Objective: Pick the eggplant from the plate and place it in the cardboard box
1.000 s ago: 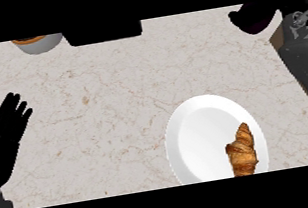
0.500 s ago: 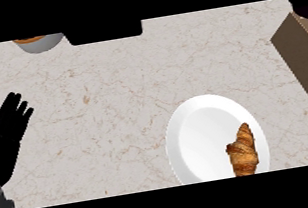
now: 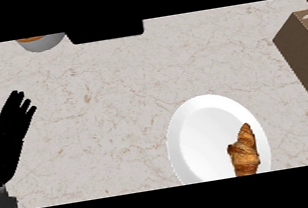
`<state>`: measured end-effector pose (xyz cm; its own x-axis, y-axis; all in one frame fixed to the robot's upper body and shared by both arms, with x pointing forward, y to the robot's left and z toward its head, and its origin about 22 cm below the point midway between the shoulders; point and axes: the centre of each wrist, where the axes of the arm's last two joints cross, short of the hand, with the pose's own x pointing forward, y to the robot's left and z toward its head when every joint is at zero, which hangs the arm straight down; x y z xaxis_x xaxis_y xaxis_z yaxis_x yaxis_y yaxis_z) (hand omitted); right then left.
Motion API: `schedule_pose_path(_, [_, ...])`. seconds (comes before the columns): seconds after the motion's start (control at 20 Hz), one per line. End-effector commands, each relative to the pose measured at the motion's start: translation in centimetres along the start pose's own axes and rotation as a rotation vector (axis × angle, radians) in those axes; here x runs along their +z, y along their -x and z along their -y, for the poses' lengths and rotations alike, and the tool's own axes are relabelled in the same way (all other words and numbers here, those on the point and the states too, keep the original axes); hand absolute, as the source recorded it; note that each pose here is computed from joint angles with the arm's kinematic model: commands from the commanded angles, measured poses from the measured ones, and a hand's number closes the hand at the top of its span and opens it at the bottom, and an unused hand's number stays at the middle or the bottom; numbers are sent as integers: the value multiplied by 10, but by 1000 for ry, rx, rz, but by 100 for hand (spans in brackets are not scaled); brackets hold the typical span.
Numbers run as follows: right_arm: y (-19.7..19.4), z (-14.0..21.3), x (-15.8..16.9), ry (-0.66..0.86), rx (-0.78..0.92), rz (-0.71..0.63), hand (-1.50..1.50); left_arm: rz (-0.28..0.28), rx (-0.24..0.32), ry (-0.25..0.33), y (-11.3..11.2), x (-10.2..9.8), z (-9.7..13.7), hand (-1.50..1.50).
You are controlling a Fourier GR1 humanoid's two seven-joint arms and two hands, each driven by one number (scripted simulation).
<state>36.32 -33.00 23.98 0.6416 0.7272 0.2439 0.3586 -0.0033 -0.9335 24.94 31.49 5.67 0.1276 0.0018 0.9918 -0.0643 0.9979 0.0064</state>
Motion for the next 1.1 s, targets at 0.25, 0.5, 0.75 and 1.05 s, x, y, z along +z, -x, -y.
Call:
schedule_pose_path(0.25, [52, -59, 9, -66, -53, -5, 150, 11, 9, -2, 3, 1, 1, 0])
schedule_pose_path(0.5, [88, -101, -9, -267, -58, -122, 150, 17, 7, 12, 0, 7, -3, 0])
schedule_pose_path(0.75, [103, -105, -27, -324, -110, -181, -150, 10, -10, 3, 12, -13, 11, 0])
schedule_pose_path(1.05, [118, -118, -2, -175, -276, -83, -150, -14, 5, 1, 5, 8, -5, 0])
